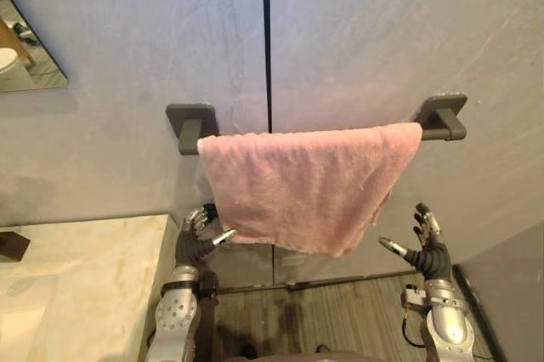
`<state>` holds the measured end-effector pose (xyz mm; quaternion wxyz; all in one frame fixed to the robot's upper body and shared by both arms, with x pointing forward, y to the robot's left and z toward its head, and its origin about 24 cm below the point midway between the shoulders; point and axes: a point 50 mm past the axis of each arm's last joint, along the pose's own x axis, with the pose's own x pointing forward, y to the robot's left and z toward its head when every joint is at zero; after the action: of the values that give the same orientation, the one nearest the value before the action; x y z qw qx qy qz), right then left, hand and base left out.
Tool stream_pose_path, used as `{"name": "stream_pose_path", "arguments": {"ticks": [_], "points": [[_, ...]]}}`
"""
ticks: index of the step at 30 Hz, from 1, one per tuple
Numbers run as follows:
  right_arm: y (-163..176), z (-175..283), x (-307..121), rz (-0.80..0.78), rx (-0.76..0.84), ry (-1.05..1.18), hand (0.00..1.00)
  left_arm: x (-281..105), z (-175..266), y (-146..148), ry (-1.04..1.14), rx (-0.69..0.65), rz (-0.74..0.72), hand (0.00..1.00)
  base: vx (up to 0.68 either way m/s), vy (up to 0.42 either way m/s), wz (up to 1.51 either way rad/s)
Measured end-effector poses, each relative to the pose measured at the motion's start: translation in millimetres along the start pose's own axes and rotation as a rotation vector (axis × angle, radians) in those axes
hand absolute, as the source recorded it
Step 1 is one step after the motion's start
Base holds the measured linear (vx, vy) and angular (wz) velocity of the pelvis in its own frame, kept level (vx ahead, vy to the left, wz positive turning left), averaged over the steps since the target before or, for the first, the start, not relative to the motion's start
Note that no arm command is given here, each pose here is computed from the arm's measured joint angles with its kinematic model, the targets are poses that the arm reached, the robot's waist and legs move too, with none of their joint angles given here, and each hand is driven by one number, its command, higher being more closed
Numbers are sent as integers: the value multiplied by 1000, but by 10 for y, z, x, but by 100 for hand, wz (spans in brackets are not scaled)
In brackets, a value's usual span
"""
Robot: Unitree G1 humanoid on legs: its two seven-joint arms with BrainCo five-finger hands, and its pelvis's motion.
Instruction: Organize washtable
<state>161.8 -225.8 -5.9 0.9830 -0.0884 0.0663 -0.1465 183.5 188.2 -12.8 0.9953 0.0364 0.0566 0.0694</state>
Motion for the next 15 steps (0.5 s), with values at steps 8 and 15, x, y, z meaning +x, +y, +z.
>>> {"name": "stream_pose_path", "arguments": {"ticks": [8,15], "points": [[75,-685,-198,90,-78,311,0,-351,-717,99,345,75,-41,0,-26,-21,1],[10,-1068,-393,119,-141,508,0,-589,-1056,198,535,148,-56,0,-18,-23,5]]}}
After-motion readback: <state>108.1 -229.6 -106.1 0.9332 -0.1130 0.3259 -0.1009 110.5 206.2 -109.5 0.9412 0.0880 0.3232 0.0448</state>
